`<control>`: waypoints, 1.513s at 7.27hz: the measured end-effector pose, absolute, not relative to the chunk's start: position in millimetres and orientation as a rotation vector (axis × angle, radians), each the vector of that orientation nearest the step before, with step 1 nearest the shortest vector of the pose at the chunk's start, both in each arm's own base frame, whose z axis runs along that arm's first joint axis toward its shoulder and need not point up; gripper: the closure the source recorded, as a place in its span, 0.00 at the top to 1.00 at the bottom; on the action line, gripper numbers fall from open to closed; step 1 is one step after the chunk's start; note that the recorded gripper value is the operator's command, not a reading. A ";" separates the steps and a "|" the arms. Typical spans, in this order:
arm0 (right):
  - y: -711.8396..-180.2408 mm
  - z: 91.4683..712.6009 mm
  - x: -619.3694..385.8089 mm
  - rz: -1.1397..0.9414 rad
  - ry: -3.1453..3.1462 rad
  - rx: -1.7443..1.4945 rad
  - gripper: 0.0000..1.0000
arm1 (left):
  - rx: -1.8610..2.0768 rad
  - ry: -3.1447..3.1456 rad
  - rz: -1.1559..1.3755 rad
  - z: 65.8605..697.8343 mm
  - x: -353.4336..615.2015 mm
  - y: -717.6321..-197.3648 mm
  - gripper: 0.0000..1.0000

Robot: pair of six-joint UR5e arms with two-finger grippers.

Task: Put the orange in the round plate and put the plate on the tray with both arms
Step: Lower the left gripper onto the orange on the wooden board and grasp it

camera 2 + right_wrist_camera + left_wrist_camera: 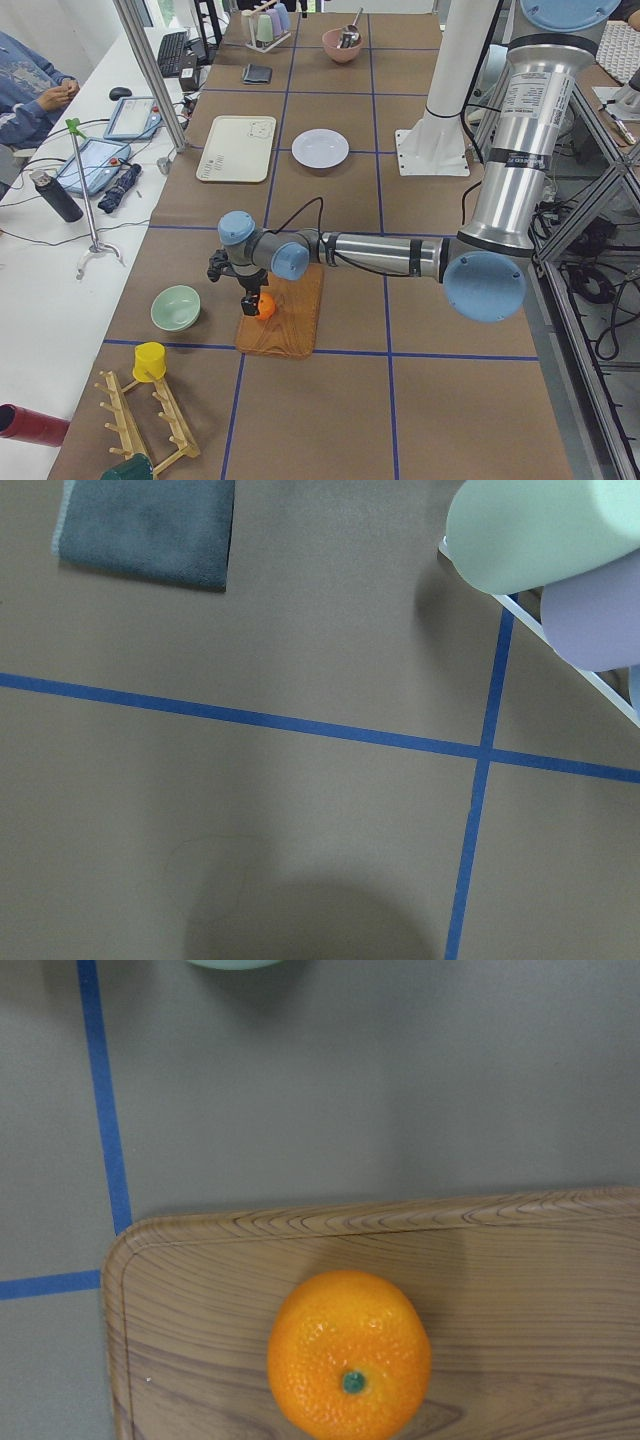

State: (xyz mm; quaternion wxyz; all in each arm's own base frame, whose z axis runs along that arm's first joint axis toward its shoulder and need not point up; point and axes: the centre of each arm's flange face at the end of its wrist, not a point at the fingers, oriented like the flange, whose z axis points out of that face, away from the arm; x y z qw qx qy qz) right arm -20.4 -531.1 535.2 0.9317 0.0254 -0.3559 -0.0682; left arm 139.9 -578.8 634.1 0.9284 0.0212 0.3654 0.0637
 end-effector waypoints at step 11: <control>-532.6 531.3 -23.7 -0.146 -0.729 0.057 1.00 | 0.027 0.784 0.101 609.9 170.3 -593.7 0.00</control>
